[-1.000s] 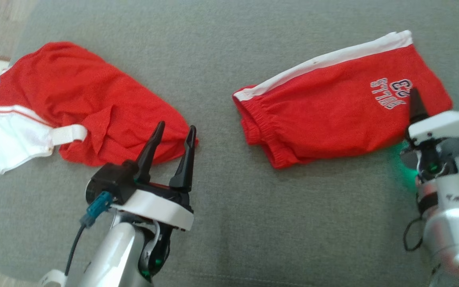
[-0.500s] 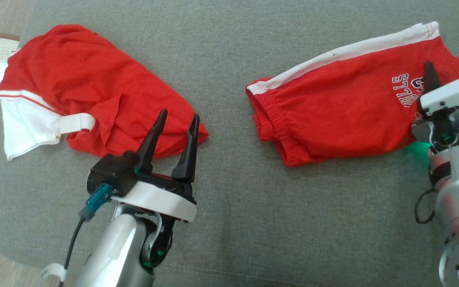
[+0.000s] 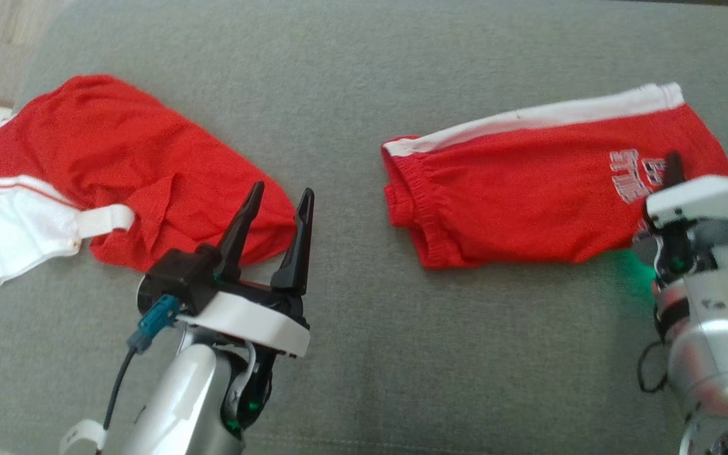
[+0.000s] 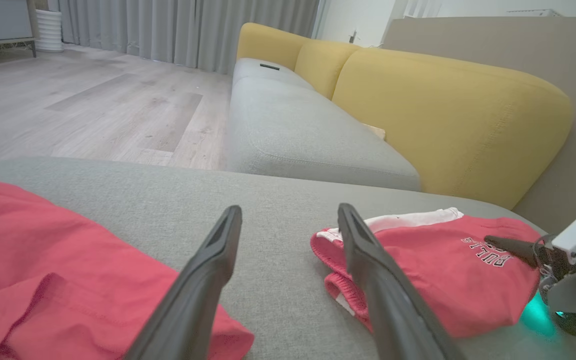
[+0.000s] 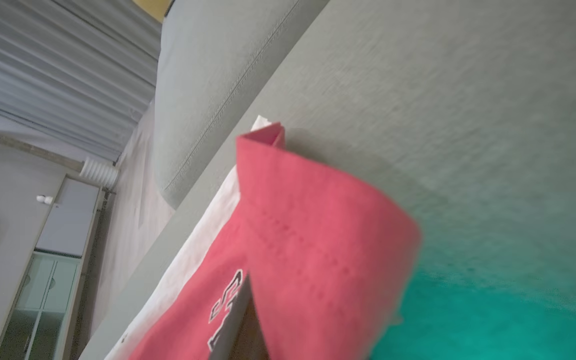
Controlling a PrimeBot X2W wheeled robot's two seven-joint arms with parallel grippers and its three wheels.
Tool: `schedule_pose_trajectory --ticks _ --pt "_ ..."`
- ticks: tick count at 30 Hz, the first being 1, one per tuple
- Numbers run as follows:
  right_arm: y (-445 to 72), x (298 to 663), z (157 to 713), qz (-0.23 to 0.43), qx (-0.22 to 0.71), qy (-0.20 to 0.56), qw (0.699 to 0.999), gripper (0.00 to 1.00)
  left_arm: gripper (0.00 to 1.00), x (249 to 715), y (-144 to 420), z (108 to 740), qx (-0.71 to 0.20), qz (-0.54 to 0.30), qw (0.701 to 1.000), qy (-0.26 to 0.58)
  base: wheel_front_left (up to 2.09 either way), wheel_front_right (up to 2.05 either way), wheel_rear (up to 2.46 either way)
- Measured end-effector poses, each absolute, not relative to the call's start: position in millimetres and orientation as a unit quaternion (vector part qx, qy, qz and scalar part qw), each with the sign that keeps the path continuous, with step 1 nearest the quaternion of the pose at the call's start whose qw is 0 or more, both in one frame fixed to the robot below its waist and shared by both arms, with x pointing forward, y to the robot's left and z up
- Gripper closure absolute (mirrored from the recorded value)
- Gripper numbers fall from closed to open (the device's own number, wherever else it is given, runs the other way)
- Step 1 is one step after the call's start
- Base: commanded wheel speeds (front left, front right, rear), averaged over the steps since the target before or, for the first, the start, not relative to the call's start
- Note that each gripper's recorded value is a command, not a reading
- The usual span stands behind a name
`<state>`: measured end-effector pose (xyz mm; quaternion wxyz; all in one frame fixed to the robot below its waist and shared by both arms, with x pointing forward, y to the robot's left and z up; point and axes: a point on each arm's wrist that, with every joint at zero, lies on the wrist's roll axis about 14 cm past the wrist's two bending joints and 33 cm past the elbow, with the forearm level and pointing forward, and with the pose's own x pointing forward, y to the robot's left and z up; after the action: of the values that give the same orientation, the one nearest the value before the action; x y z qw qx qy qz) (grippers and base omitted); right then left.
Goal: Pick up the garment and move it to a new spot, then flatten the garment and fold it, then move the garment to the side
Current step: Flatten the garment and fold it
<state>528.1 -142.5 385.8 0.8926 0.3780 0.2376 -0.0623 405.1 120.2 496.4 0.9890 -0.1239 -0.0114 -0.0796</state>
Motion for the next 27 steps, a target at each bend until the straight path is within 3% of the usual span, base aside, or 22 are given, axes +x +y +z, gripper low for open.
schedule_pose_trajectory --ticks 8,15,20,27 --pt "-230.7 477.9 383.2 -0.189 0.375 0.171 0.891 1.00 0.00 392.8 101.5 501.3 -0.133 -0.107 0.985 -0.015 0.00 0.00 0.00" --pt "-244.2 463.8 384.8 -0.204 0.362 0.166 0.894 1.00 0.00 390.5 95.8 508.2 -0.134 -0.117 0.984 -0.023 0.00 0.00 0.00" --pt "-224.9 472.0 396.2 -0.174 0.351 0.159 0.906 1.00 0.00 387.5 98.3 512.6 -0.132 -0.114 0.984 -0.030 0.00 0.00 0.00" --pt "-163.7 500.5 441.0 -0.071 0.339 0.131 0.929 1.00 0.00 373.7 107.6 511.3 -0.126 -0.102 0.986 -0.029 0.00 0.00 0.00"
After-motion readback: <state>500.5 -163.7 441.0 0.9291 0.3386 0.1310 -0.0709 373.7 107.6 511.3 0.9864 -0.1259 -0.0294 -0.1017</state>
